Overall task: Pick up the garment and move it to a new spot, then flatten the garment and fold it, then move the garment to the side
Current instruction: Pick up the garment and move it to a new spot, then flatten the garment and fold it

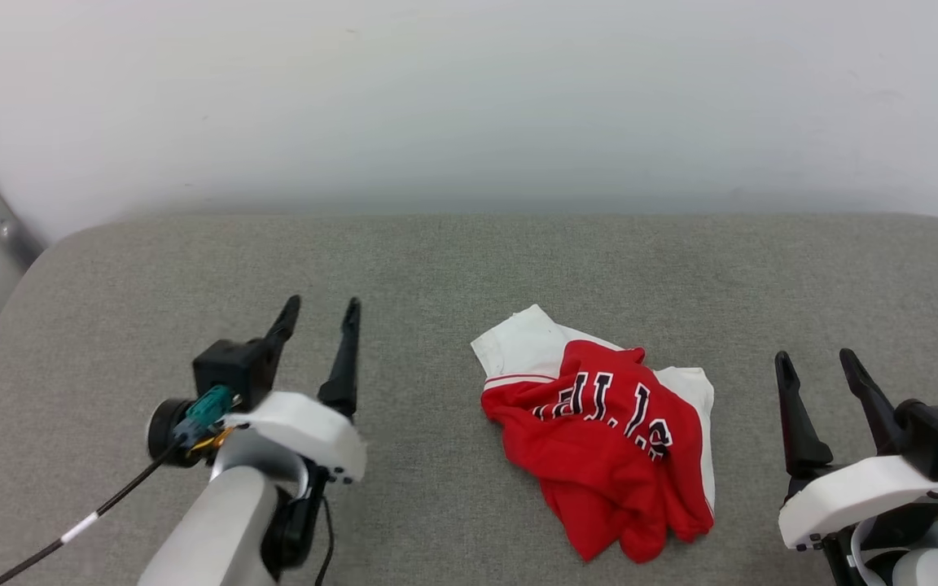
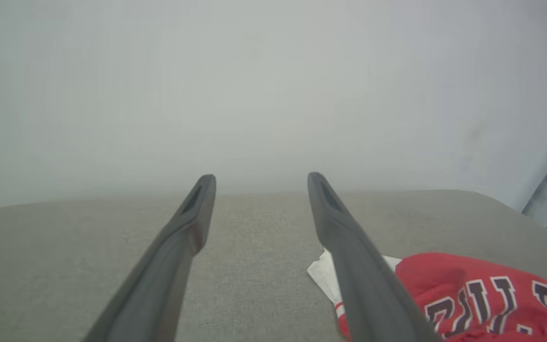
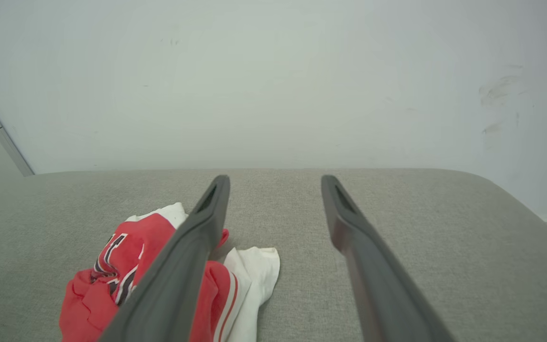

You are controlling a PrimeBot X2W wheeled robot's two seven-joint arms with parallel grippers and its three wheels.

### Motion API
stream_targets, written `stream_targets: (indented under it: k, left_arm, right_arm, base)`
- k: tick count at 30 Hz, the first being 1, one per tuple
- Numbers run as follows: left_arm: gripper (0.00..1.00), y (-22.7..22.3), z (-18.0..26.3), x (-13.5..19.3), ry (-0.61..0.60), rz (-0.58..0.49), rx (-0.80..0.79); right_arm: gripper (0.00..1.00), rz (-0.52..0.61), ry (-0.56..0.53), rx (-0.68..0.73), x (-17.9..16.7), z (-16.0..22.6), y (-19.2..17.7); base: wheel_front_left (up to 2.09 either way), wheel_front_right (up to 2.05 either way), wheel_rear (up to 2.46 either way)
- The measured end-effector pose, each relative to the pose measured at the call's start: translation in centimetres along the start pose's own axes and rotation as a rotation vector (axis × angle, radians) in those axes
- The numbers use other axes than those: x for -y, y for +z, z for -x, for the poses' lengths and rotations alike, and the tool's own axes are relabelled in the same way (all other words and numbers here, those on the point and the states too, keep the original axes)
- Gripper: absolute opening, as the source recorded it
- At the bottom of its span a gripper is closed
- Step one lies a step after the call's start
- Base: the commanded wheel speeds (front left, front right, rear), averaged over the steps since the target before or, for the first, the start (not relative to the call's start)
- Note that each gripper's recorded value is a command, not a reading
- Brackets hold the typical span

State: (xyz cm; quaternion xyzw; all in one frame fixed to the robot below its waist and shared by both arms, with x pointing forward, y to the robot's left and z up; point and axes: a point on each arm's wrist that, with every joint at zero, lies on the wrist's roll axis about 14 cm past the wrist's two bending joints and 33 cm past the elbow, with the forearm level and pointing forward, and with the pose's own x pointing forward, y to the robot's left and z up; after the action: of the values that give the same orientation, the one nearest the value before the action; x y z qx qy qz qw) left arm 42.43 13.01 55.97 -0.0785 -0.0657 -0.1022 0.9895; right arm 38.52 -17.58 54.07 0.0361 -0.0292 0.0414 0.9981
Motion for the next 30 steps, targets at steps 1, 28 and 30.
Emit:
stream_targets:
  k: [1, 28, 30]
  left_arm:
    - [1.0, -0.3, 0.6, -1.0, 0.029, -0.002, -0.006]
    - [1.0, -1.9, 4.2, -3.0, 0.107, -0.024, -0.046]
    - [1.0, -1.8, 4.2, -2.8, 0.107, -0.023, -0.039]
  right_arm:
    - [1.0, 0.0, 0.001, 0.002, 0.0, 0.1, 0.1]
    - [1.0, -0.038, -0.104, -0.136, 3.4, 1.8, -3.2]
    - [1.0, -0.06, -0.14, -0.206, 4.5, 1.8, -4.7]
  base:
    - [0.0, 0.0, 0.0]
    - [0.0, 0.0, 0.0]
    - [0.0, 0.0, 0.0]
